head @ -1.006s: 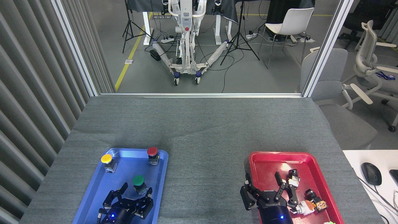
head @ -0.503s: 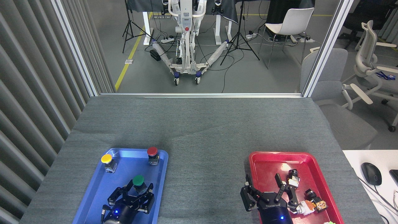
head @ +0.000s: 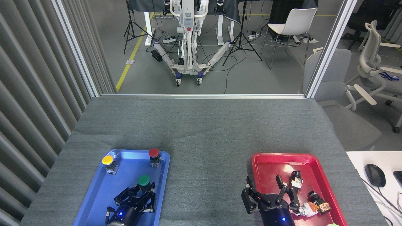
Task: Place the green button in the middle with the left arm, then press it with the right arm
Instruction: 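Carry the green button with the left gripper toward the table middle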
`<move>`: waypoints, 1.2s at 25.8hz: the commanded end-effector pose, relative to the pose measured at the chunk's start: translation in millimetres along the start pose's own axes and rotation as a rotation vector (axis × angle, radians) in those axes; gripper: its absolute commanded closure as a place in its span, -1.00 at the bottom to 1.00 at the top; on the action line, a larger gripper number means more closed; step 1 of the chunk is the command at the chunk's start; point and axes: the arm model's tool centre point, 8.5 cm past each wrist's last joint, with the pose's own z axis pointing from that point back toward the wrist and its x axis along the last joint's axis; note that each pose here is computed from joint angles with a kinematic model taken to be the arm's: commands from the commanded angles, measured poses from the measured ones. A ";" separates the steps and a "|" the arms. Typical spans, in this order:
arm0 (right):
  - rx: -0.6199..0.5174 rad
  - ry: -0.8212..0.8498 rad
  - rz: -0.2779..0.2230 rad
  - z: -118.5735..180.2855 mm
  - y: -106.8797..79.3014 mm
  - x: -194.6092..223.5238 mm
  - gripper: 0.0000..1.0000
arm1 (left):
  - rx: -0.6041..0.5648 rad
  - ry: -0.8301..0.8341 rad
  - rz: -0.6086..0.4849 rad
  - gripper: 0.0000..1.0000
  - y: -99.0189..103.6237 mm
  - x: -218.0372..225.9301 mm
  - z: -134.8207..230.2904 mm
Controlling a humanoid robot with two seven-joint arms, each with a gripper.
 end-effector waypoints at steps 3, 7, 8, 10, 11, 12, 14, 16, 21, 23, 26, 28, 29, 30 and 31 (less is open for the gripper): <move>-0.057 -0.002 0.008 -0.1 -7.5 -2.4 -0.99 | 0.178 -0.068 -0.043 0.77 56.8 17.3 -7.2; -0.053 -0.003 0.011 1.8 -5.6 -2.9 -0.99 | 0.265 -0.234 -0.084 0.77 84.7 75.6 -24.5; -0.053 -0.003 0.011 1.8 -5.6 -2.9 -0.99 | 0.253 -0.271 -0.093 0.77 82.6 90.5 -30.7; -0.053 -0.001 0.012 2.4 -5.2 -3.6 -0.99 | 0.205 -0.321 -0.110 0.77 71.2 111.4 -42.2; -0.053 -0.001 0.012 2.9 -4.8 -3.6 -0.99 | 0.185 -0.339 -0.125 0.77 68.5 120.6 -49.8; -0.052 -0.001 0.013 3.4 -4.2 -4.1 -0.99 | 0.160 -0.355 -0.144 0.77 62.7 129.1 -55.9; -0.049 0.000 0.013 4.9 -2.8 -4.2 -0.99 | 0.113 -0.383 -0.175 0.76 48.6 145.9 -62.8; -0.046 0.000 0.013 5.8 -1.7 -4.3 -0.99 | 0.087 -0.408 -0.172 0.75 41.4 171.4 -71.5; -0.045 0.000 0.017 5.9 -1.7 -5.6 -0.99 | 0.064 -0.386 -0.184 0.74 33.4 182.3 -80.0; -0.045 0.000 0.017 6.0 -1.7 -5.6 -0.99 | 0.073 -0.352 -0.198 0.74 29.5 180.7 -79.7; -0.045 -0.003 0.017 5.8 -1.7 -4.1 -0.99 | 0.017 -0.311 -0.206 0.69 8.5 173.1 -75.3; -0.044 -0.002 0.018 5.8 -1.2 -3.8 -0.99 | -0.008 -0.330 -0.207 0.69 -0.7 175.2 -72.2; -0.044 -0.002 0.018 5.7 -1.2 -3.4 -0.99 | -0.009 -0.359 -0.216 0.70 -2.0 180.8 -70.4; -0.045 -0.001 0.020 5.3 -1.7 -4.4 -0.98 | -0.012 -0.389 -0.229 0.70 -3.8 188.3 -68.2; -0.045 -0.001 0.020 4.9 -1.7 -4.3 -0.98 | -0.010 -0.414 -0.243 0.70 -4.1 195.9 -66.8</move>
